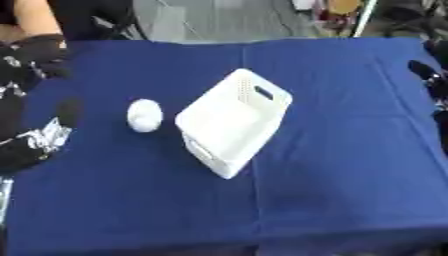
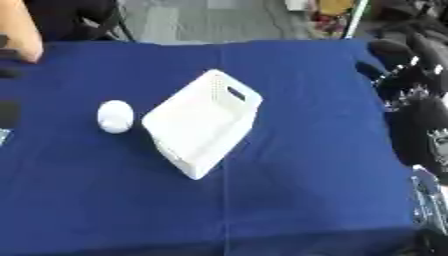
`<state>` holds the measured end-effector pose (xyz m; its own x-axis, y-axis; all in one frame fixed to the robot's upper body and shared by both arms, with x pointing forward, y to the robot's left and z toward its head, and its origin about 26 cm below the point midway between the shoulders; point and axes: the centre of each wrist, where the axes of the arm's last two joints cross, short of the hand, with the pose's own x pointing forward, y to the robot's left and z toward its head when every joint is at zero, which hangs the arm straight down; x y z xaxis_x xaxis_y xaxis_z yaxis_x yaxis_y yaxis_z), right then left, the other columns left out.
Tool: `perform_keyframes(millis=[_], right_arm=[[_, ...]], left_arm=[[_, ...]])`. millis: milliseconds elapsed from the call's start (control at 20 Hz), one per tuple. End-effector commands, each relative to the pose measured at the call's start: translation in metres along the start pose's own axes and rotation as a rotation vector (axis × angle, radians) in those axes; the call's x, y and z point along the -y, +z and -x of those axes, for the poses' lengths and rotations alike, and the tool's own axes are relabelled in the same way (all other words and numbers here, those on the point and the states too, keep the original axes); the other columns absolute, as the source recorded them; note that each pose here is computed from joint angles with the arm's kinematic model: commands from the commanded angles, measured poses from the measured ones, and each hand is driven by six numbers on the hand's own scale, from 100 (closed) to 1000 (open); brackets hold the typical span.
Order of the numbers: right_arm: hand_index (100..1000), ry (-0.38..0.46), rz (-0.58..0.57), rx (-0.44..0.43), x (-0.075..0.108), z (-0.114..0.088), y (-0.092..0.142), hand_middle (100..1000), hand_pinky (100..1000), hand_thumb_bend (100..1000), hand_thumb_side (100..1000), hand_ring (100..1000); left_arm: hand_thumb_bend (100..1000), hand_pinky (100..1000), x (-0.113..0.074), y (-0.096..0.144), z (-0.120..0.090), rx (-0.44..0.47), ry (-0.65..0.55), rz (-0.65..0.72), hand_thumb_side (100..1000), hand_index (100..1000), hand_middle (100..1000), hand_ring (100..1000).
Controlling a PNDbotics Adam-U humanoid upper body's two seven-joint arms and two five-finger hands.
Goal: Pick up objects on the table and place them in the box.
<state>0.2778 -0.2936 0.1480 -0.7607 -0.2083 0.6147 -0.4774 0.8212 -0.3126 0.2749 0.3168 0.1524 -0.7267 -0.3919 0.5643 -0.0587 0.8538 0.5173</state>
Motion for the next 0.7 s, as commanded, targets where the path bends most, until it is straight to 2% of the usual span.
perform_keyframes(millis=[50, 650, 700], right_arm=[[1000, 0.017, -0.018, 0.014, 0.0031, -0.0059, -0.0037, 885, 940, 178, 585, 991], [1000, 0.017, -0.019, 0.014, 0.0031, -0.0059, -0.0033, 885, 941, 180, 585, 991], [1000, 0.018, -0.019, 0.012, 0.0032, -0.006, -0.0031, 886, 941, 181, 585, 992]], left_arm=[[473, 715, -0.0047, -0.0042, -0.0059, 0.028, -0.019, -0.003, 447, 865, 862, 802], [466, 722, -0.006, -0.0045, -0.0061, 0.03, -0.034, 0.003, 462, 866, 859, 801], [498, 731, -0.0086, -0.0054, -0.0064, 0.036, -0.056, 0.012, 426, 869, 860, 806]])
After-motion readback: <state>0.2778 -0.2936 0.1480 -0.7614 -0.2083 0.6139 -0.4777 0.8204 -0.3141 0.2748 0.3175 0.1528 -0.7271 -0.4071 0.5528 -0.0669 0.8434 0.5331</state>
